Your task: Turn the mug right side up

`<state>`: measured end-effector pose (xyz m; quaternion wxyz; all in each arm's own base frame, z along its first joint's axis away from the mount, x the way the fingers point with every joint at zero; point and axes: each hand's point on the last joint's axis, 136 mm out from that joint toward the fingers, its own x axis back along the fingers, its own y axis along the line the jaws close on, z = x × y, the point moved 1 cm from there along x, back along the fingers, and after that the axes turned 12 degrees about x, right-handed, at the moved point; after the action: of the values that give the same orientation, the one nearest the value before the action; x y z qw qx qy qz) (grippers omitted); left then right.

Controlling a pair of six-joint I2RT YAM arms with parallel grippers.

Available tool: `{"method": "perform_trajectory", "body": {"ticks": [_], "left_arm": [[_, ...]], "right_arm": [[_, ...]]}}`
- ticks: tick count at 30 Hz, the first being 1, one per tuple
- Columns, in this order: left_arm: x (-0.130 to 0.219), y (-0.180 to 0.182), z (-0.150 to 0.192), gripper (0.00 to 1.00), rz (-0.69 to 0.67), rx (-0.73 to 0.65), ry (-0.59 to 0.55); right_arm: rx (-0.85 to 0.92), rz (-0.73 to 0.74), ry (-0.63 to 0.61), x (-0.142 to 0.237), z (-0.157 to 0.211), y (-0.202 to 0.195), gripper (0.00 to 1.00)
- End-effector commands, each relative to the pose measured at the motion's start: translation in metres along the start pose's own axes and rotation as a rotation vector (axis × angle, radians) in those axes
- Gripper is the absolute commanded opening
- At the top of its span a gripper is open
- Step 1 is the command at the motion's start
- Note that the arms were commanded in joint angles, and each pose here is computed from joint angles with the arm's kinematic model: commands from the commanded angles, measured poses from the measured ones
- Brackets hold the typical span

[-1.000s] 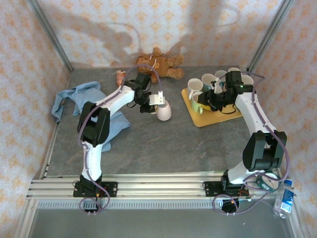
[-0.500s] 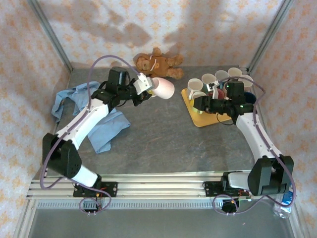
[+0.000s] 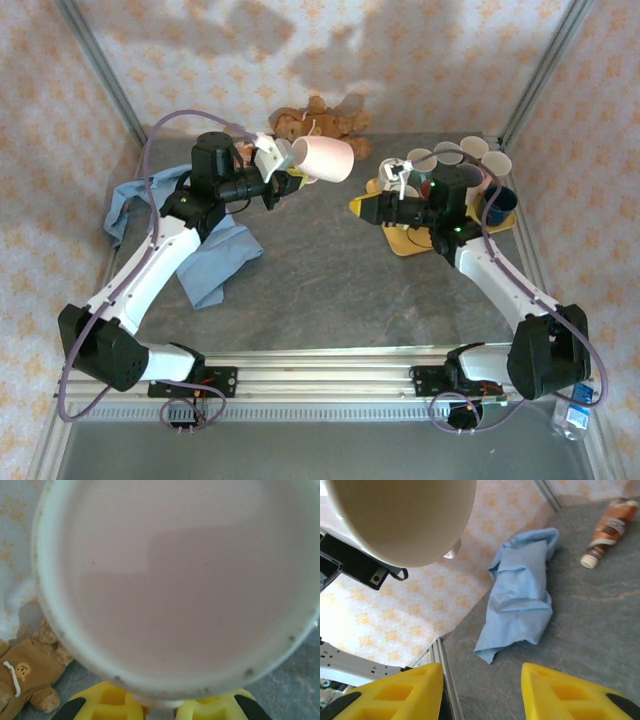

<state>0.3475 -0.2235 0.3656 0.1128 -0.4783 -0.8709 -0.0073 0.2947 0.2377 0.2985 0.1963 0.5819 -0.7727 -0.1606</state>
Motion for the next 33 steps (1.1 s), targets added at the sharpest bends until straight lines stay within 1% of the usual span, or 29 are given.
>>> {"method": "perform_trajectory", "body": {"ticks": [1, 4, 7, 10, 14, 21, 24, 27, 33], "left_arm": [[0.019, -0.015, -0.053, 0.0, 0.038, -0.023, -0.169], [0.022, -0.018, -0.062, 0.0, 0.04, 0.02, -0.196], [0.025, -0.018, -0.068, 0.0, 0.034, 0.056, -0.21], [0.027, -0.024, -0.072, 0.0, 0.052, 0.051, -0.222], [0.028, -0.032, -0.073, 0.0, 0.077, 0.047, -0.202], [0.027, -0.043, -0.075, 0.0, 0.109, 0.06, -0.203], [0.025, -0.045, -0.075, 0.0, 0.115, 0.067, -0.199], [0.024, -0.046, -0.076, 0.0, 0.118, 0.069, -0.198], [0.021, -0.044, -0.077, 0.0, 0.116, 0.082, -0.198]], "right_arm": [[0.111, -0.067, -0.101, -0.012, -0.023, 0.017, 0.45], [0.13, -0.117, -0.178, -0.018, -0.034, 0.027, 0.45], [0.16, -0.142, -0.23, -0.021, -0.043, 0.033, 0.45], [0.182, -0.155, -0.245, -0.025, -0.049, 0.037, 0.45], [0.202, -0.167, -0.27, -0.03, -0.055, 0.039, 0.46], [0.205, -0.185, -0.354, -0.037, -0.066, 0.042, 0.47], [0.211, -0.194, -0.377, -0.041, -0.068, 0.044, 0.47], [0.233, -0.206, -0.434, -0.038, -0.072, 0.048, 0.47], [0.233, -0.234, -0.456, -0.038, -0.075, 0.051, 0.46]]}}
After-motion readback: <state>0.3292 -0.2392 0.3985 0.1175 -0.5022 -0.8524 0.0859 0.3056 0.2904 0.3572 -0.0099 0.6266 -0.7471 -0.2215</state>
